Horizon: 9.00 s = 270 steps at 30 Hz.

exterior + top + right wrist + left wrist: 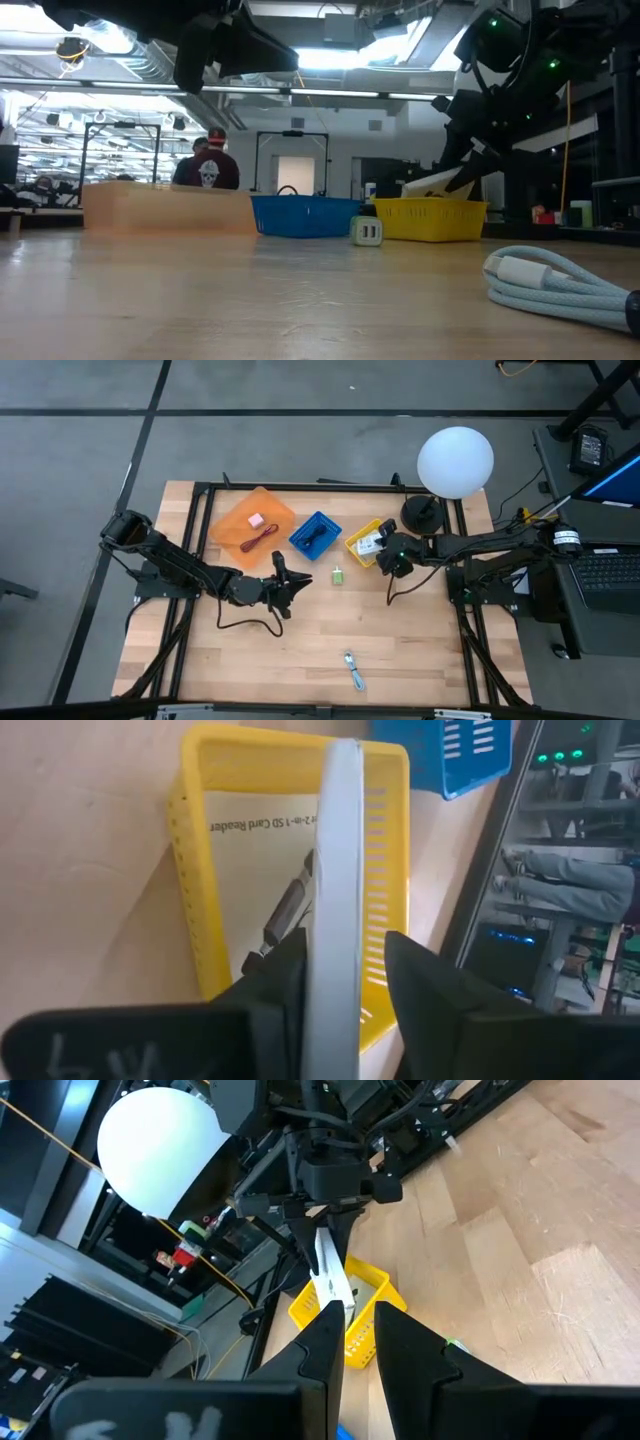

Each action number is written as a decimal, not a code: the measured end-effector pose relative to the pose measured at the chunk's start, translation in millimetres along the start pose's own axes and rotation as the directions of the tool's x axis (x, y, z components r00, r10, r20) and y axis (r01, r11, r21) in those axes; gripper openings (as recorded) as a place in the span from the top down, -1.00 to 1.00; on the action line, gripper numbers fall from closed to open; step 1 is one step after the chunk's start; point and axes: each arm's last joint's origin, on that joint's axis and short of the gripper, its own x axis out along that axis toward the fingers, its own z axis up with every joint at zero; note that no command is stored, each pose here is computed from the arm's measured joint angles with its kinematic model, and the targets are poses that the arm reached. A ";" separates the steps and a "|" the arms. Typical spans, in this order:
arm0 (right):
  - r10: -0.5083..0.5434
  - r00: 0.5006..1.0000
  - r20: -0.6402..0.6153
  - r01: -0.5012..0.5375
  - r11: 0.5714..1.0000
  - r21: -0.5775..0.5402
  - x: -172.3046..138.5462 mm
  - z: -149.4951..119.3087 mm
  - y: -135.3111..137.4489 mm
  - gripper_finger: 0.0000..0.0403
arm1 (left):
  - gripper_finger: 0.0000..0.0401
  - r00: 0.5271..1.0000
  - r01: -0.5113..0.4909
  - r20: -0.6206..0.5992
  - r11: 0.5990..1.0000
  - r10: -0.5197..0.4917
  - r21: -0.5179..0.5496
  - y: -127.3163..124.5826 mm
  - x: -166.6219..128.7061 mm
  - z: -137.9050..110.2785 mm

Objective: Pick and place items into bin
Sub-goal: Put the white card reader box into the yellow bin, then put the light blue charger cable into the blue bin

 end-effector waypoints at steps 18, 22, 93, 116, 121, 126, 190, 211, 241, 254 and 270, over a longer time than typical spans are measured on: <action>-0.078 0.985 -0.152 0.076 0.997 -0.021 -0.6 -5.8 -0.3 0.24 | 0.73 1.000 0.000 0.000 1.000 0.000 0.000 0.0 0.0 0.0; -0.095 0.986 -0.139 0.098 0.995 0.020 -3.0 -1.4 -7.6 0.24 | 0.73 1.000 0.000 0.000 1.000 0.000 0.000 0.0 0.0 0.0; -0.057 0.897 0.438 -0.250 0.753 0.609 -88.6 102.2 45.6 0.24 | 0.61 0.977 0.200 0.114 0.963 -0.181 -0.183 -5.9 -0.8 2.5; 0.412 0.872 0.264 -0.462 0.514 0.723 -111.1 202.5 69.1 0.24 | 0.61 0.975 0.222 0.086 0.939 -0.207 -0.262 -8.3 -0.9 -0.8; 0.422 0.866 0.269 -0.465 0.478 0.745 -117.7 233.8 71.5 0.24 | 0.63 0.975 0.223 0.079 0.942 -0.210 -0.252 -8.6 -1.0 -1.4; 0.462 0.849 0.257 -0.455 0.391 0.800 -109.6 256.2 78.4 0.24 | 0.63 0.975 0.222 0.078 0.942 -0.209 -0.250 -8.6 -1.0 -1.5; 0.528 0.845 -0.090 -0.314 0.624 0.716 -34.7 253.3 116.0 0.90 | 0.69 0.972 0.236 0.029 0.954 -0.235 -0.187 -11.6 -1.4 -6.5; 0.025 0.943 0.332 -0.280 0.597 0.752 -75.2 166.8 79.1 0.90 | 0.70 0.949 0.315 0.065 0.914 -0.309 -0.255 -14.5 -2.4 -5.9; -0.352 0.577 0.737 -0.345 0.713 0.610 -92.8 132.5 21.8 0.90 | -0.03 0.934 0.341 0.303 0.726 -0.190 -0.597 -7.8 19.8 2.7; -0.363 0.489 0.793 -0.354 0.748 0.561 -85.4 141.6 22.7 0.90 | -0.03 0.897 0.421 0.397 0.652 -0.195 -0.631 3.6 31.0 17.2; -0.377 0.499 0.780 -0.307 0.766 0.566 -66.8 161.5 21.1 0.90 | 0.00 0.858 0.497 0.431 0.658 -0.278 -0.566 -14.2 52.1 26.7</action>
